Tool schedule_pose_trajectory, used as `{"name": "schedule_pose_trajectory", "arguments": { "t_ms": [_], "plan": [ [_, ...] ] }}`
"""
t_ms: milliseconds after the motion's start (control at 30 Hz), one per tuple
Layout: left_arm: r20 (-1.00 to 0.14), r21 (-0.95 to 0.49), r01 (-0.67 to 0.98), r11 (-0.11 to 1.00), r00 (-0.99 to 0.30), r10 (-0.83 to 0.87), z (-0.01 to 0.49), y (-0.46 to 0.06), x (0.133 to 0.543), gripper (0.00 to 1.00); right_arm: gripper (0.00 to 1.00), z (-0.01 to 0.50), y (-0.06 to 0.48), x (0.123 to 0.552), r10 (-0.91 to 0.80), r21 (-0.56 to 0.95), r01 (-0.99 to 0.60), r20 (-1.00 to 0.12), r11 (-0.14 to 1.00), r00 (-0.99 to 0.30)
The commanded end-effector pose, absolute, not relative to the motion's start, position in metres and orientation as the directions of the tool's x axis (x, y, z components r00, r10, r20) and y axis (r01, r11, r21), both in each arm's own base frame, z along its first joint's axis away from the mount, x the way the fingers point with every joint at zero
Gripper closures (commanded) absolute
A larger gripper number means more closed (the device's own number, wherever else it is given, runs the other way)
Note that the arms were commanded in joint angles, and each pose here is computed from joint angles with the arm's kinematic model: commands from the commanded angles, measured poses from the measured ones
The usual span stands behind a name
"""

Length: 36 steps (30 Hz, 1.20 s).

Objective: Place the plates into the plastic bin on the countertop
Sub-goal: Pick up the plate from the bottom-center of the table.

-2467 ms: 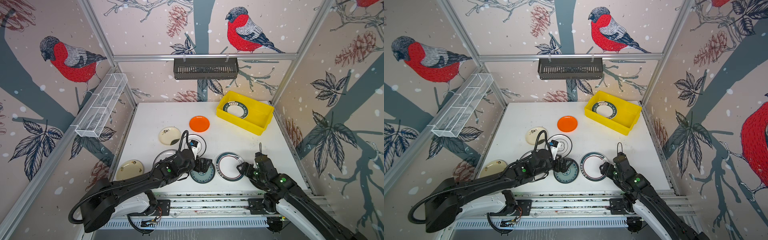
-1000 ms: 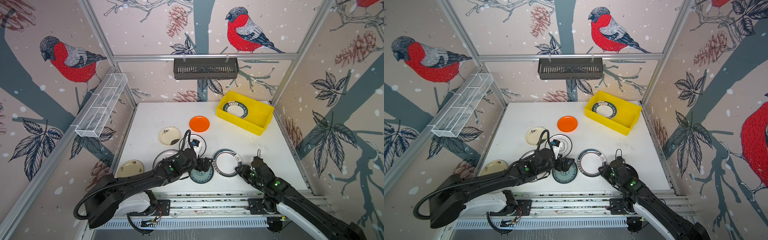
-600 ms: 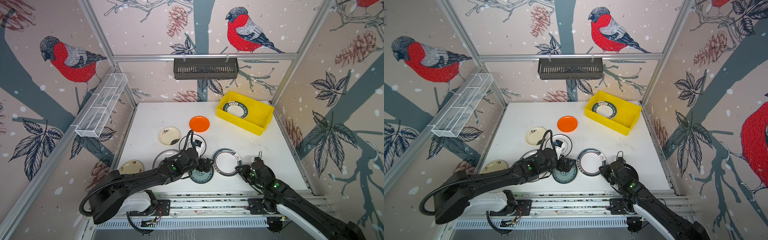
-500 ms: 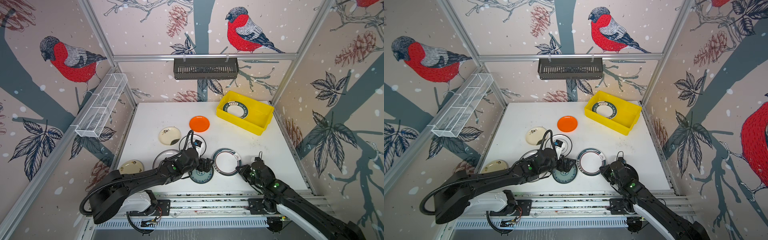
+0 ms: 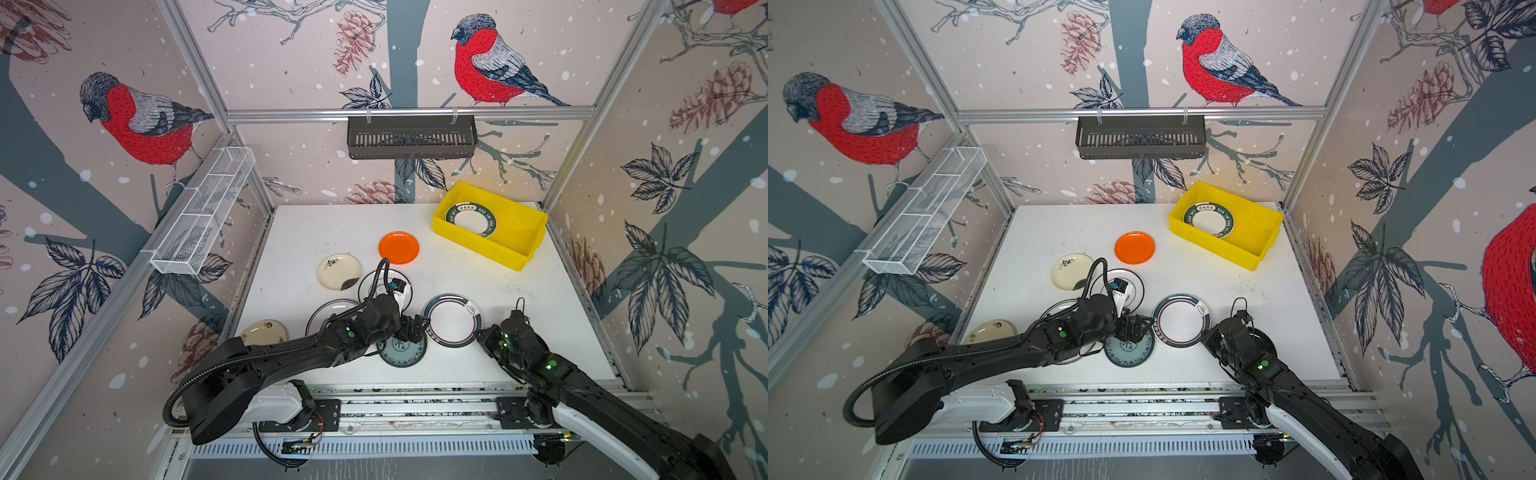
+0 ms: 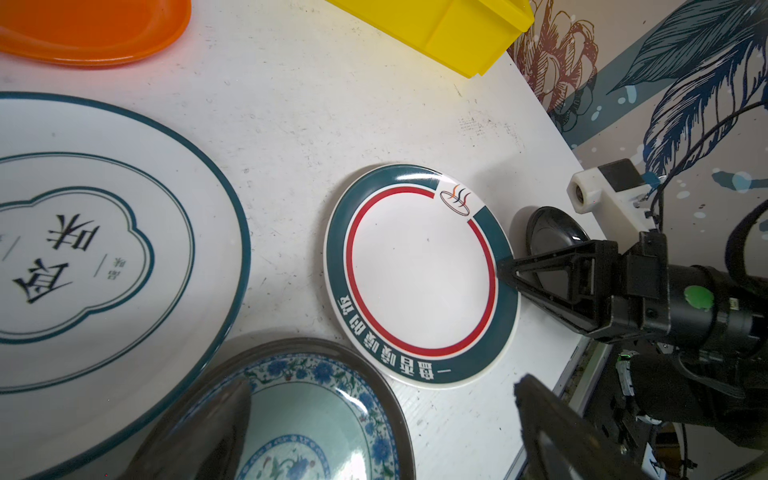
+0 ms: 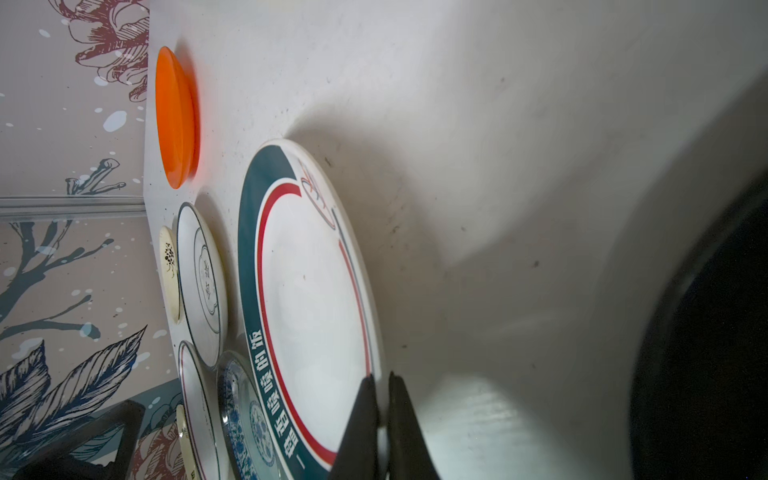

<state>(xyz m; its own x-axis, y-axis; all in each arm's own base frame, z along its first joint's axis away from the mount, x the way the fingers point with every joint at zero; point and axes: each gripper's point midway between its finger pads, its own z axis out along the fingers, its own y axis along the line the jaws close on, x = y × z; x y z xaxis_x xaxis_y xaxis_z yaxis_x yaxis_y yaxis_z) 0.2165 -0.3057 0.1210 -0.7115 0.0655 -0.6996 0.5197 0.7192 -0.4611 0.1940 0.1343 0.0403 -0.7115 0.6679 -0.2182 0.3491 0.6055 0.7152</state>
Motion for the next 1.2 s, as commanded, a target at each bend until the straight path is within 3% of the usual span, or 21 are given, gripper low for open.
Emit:
{"name": "schedule_pose_trajectory", "arguments": {
  "t_ms": [0, 367, 1167],
  "plan": [
    [-0.718, -0.451, 0.528, 0.72, -0.694, 0.059, 0.127, -0.307, 0.22, 0.02, 0.96, 0.043, 0.129, 0.199, 0.67, 0.698, 0.345, -0.26, 0.628, -0.695],
    [-0.723, -0.446, 0.535, 0.718, -0.688, 0.063, 0.133, -0.306, 0.22, 0.02, 0.98, 0.063, 0.134, 0.207, 0.679, 0.73, 0.32, -0.261, 0.604, -0.686],
    [-0.822, -0.424, 0.633, 0.647, -0.569, 0.017, 0.198, -0.304, 0.227, 0.02, 1.0, 0.188, 0.138, 0.273, 0.709, 0.788, 0.146, -0.435, 0.598, -0.555]
  ]
}}
